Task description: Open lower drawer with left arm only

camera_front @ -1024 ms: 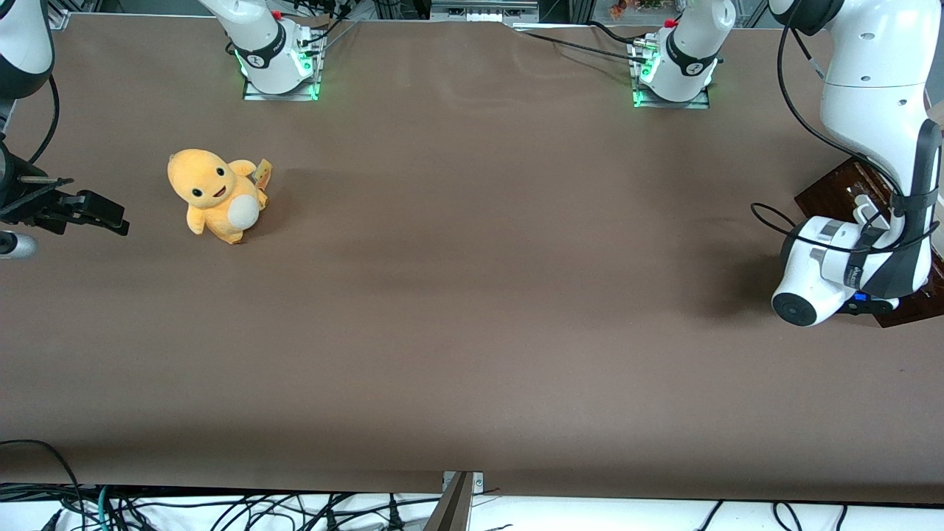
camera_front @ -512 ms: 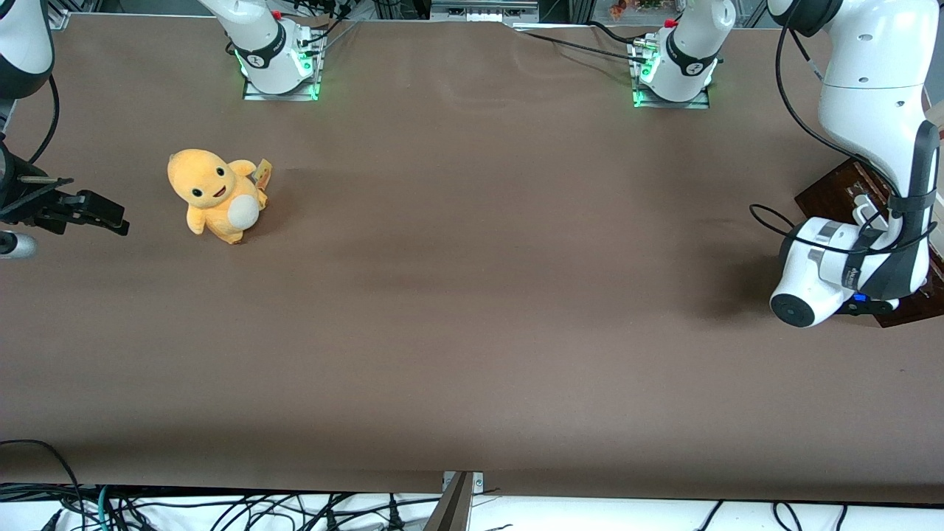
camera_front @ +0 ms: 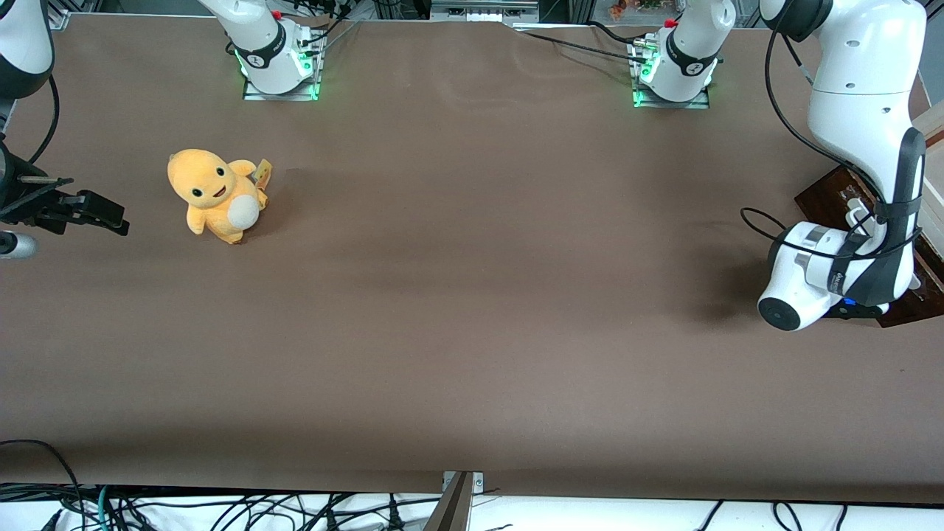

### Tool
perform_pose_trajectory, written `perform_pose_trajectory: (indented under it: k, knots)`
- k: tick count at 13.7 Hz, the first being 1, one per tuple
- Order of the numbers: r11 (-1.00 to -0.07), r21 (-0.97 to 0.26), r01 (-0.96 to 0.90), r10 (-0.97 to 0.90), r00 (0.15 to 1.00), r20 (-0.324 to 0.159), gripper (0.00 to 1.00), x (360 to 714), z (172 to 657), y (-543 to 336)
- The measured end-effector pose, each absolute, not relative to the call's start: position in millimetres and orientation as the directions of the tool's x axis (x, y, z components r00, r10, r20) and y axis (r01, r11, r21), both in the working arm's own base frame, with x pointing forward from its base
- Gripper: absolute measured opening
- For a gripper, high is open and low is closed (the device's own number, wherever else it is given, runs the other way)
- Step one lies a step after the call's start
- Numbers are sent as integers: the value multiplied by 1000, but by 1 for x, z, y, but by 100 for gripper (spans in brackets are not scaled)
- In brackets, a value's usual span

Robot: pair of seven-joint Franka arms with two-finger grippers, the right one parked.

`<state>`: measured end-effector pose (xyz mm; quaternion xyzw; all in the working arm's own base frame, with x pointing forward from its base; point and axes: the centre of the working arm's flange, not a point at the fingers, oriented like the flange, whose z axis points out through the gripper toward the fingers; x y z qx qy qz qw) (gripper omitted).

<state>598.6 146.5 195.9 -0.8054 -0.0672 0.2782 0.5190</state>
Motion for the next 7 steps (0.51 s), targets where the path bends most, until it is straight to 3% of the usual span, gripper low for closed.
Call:
perform_pose_trajectory:
  k: [7]
  knots:
    - [-448, -874, -188, 372, 850, -373, 24, 607, 196, 118]
